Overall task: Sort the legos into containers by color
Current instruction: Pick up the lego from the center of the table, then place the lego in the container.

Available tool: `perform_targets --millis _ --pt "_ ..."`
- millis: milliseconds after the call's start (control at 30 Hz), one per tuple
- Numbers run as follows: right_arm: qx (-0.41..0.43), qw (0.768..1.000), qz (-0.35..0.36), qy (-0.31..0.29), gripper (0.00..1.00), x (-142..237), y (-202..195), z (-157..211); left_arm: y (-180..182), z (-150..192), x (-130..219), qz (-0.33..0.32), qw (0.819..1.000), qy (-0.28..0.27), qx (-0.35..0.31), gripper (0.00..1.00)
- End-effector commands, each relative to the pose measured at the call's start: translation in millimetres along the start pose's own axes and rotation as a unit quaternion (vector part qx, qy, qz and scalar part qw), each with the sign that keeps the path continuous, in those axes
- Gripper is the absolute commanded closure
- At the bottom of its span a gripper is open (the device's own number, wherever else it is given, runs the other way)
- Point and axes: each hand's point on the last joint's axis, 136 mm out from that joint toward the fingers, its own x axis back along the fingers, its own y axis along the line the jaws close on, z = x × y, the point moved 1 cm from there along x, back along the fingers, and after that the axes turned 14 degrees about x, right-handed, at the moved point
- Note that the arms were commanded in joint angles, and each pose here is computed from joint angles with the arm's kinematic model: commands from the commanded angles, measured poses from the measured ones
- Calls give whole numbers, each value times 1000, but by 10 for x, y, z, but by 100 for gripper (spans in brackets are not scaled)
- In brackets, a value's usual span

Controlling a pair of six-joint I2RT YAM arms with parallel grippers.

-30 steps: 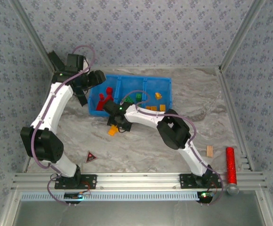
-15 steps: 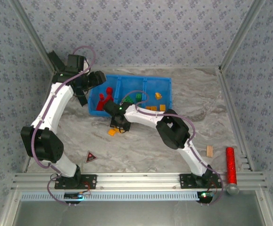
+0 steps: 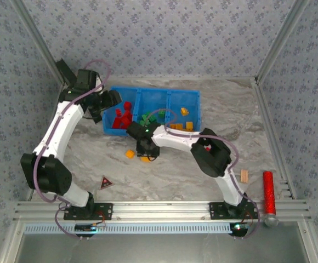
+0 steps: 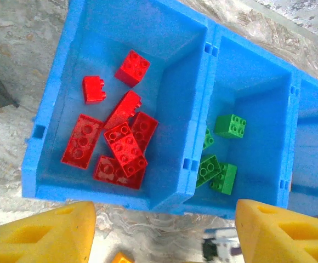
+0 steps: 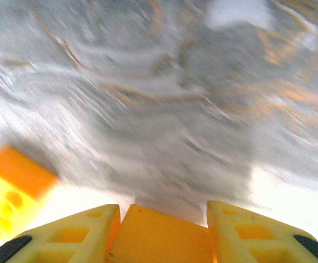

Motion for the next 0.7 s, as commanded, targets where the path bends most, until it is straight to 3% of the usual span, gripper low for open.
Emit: perform_targets --millis 0,167,333,467,533,667 --pt "47 998 -3 -32 75 625 -222 -16 71 123 220 -6 1000 -2 -14 32" --pt "66 992 21 -101 75 1305 -726 -207 -29 556 240 -12 998 24 -56 32" --pt "49 975 89 -199 75 1739 -1422 -617 -219 1259 142 6 991 63 -119 32" --pt "38 961 129 -243 75 1719 -1772 -1002 -230 1722 118 20 991 50 -125 32" --pt "40 959 133 -247 74 1577 -1846 -1169 -287 1938 105 53 992 55 -104 30" --pt "44 957 154 -243 75 1228 -1927 -1451 -323 2296 42 46 992 66 -98 29"
